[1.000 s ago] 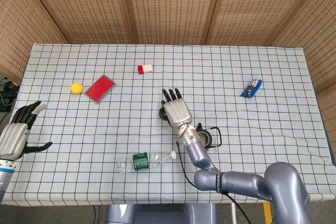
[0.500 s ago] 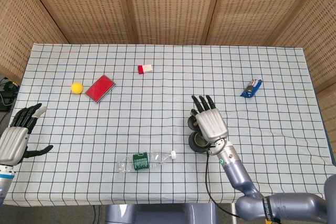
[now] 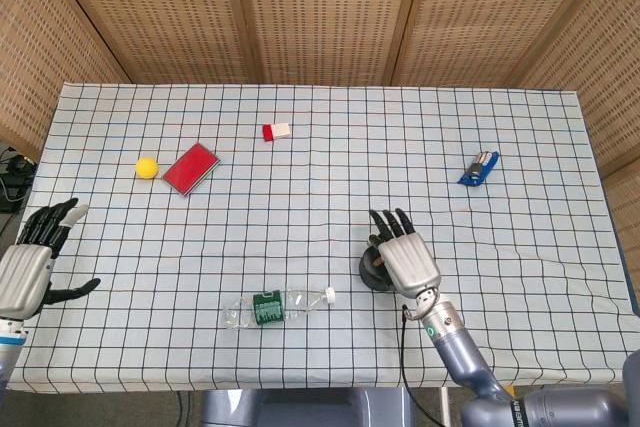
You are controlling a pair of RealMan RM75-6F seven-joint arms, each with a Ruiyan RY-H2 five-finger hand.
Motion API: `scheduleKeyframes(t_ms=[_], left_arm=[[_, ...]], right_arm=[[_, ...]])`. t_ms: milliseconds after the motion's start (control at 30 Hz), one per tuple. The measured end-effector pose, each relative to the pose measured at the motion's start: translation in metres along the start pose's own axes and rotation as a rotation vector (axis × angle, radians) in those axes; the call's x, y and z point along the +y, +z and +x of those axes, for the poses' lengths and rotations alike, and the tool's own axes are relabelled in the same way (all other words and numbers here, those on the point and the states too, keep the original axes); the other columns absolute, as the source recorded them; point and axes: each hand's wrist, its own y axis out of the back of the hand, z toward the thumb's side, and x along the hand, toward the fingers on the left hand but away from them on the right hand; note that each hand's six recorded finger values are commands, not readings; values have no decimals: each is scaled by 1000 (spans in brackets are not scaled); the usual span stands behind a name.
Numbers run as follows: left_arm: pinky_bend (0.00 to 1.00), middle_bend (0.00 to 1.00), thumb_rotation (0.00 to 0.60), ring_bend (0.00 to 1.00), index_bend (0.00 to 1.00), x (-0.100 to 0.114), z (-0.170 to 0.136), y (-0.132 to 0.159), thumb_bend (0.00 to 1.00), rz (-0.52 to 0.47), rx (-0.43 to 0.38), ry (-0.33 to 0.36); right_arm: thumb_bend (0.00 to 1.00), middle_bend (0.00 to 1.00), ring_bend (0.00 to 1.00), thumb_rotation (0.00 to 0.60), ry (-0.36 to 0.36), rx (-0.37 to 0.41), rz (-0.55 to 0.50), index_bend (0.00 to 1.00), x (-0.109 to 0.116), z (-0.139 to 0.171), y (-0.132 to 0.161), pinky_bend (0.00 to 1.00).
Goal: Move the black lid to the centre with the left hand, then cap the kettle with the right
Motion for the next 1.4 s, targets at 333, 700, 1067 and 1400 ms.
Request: scheduleKeyframes(t_ms=[333,700,1067,1400], left_arm=[[0,0,600,0,52,2,-1,-1,100,-22,-4,0],[0,0,600,0,53,0,0,-1,99,-27,-3,-14],[0,0,600,0,53,-2,0,-1,99,-25,-3,-23],[0,0,600,0,53,-2,0,-2,98,-24,4,-31]], right_arm=[[472,75,0,600,31,-19,17,421,-16,-3,-2,0],[464,73,0,600,54,-58,27,421,-24,-6,-11,0],[454,72,0,600,60,-52,25,421,-27,-6,-10,0],[360,51,0,600,61,-34,26,371,-24,-6,-4,0]])
